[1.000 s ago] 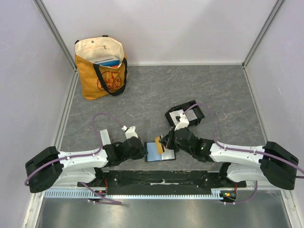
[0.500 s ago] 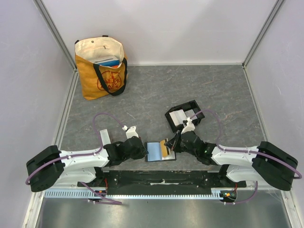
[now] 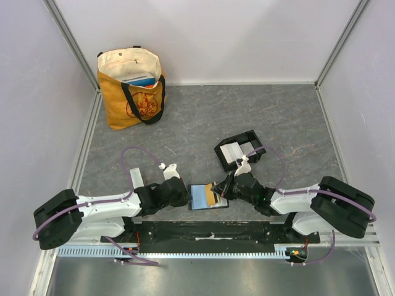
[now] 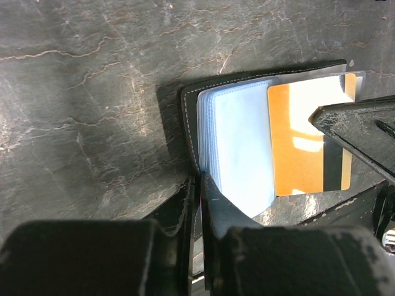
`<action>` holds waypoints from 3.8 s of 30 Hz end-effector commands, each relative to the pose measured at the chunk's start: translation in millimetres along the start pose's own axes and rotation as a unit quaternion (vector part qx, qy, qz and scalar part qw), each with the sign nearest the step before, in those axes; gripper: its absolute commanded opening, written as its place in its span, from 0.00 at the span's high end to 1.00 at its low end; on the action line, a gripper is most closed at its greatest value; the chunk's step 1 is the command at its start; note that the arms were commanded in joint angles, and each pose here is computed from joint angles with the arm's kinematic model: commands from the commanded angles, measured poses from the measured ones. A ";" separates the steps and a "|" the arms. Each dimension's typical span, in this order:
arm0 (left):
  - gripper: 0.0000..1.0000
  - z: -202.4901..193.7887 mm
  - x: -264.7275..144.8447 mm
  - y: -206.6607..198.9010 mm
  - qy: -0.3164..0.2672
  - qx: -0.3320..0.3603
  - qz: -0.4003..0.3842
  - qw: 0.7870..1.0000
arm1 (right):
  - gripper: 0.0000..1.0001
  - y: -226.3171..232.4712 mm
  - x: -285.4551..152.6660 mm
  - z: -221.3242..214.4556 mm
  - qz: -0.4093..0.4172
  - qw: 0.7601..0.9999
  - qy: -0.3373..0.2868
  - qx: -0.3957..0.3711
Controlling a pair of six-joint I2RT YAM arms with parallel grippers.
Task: Put the credit cards into the card holder
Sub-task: Insert the credit card into the card holder.
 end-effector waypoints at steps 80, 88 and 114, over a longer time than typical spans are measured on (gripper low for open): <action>0.98 -0.4 1.5 2.7 0.010 0.015 0.017 1.000 | 1.00 -9.1 -0.2 -2.0 0.031 0.999 -0.020 0.026; 0.98 -0.6 2.7 3.9 0.012 0.014 0.021 1.000 | 1.00 -8.6 3.4 -6.0 0.051 0.998 -0.007 0.033; 0.98 0.3 2.2 4.4 0.008 0.008 0.018 1.000 | 0.95 -5.5 18.3 -22.0 -0.035 0.999 0.029 0.003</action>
Point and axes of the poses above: each gripper's point midway between its finger pads, its own x axis out along the fingers, its own y axis along the line the jaws close on, z = x × y, the point moved 9 cm from there along -x, back along the fingers, and after that the axes turned 7 degrees about x, right-handed, at the moved point
